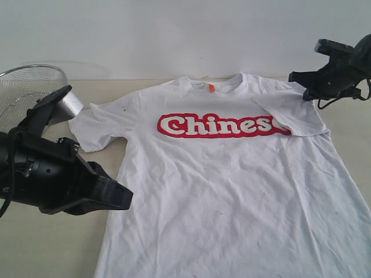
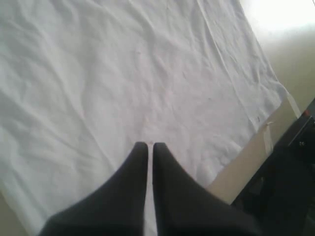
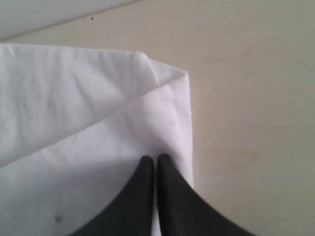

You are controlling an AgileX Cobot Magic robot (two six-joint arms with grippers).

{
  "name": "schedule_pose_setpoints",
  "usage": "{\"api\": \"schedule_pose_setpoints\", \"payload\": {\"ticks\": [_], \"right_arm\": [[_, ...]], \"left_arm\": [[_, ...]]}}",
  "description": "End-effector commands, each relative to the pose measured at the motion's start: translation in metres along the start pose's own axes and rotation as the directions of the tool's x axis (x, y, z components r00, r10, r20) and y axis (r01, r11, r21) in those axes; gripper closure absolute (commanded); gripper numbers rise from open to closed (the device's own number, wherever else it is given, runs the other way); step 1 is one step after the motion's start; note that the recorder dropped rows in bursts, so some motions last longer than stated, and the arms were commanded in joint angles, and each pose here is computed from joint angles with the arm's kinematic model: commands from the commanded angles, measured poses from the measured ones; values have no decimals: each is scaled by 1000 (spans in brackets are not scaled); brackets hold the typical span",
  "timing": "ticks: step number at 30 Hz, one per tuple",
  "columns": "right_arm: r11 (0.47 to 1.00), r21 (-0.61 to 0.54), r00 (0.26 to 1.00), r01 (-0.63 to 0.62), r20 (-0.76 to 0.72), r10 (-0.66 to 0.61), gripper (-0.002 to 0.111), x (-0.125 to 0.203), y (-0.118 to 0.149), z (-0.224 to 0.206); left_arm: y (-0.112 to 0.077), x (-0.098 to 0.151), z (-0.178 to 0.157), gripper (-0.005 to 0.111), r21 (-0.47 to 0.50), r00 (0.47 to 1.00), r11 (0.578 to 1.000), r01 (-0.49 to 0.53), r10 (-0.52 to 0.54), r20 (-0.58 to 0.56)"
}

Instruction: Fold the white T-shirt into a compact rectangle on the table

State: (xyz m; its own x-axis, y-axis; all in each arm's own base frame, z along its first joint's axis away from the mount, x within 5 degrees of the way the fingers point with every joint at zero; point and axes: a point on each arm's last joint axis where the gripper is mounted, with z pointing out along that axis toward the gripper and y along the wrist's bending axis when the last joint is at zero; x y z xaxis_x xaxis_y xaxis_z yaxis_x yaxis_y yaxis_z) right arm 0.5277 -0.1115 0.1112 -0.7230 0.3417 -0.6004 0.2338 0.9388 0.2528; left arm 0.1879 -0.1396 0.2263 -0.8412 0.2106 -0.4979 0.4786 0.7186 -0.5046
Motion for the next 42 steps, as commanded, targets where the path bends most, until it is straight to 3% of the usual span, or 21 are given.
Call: {"api": "schedule_pose_setpoints", "payload": {"ticks": [1, 10, 16, 21, 27, 31, 35, 42], "right_arm": [[999, -4, 993, -44, 114, 44, 108, -35, -1, -45], [996, -37, 992, -86, 85, 89, 108, -60, -5, -126], [993, -81, 992, -84, 86, 91, 108, -38, 17, -180], [988, -121, 995, -99, 6, 101, 108, 10, 41, -213], [963, -265, 999, -41, -2, 42, 108, 84, 92, -253], [948, -319, 1000, 20, -2, -22, 108, 132, 117, -277], [921, -380, 993, 82, -42, -106, 108, 175, 130, -296], [879, -454, 983, 143, -38, -180, 108, 229, 130, -326]], "left_arm": [[-1, 1, 0, 102, -1, 1000, 1000, -5, 5, 9], [-1, -11, -14, 102, -61, 985, 998, 8, 3, 174], [-1, -22, -29, 102, -101, 945, 994, 51, -16, 325], [12, -29, -37, 102, -115, 922, 982, 147, -94, 376], [23, -23, -41, 102, -75, 926, 970, 232, -196, 323], [36, -12, -38, 102, -99, 907, 944, 314, -267, 327], [48, 2, -32, 102, -140, 872, 904, 405, -335, 357], [59, 17, -28, 102, -172, 855, 873, 457, -377, 357]]}}
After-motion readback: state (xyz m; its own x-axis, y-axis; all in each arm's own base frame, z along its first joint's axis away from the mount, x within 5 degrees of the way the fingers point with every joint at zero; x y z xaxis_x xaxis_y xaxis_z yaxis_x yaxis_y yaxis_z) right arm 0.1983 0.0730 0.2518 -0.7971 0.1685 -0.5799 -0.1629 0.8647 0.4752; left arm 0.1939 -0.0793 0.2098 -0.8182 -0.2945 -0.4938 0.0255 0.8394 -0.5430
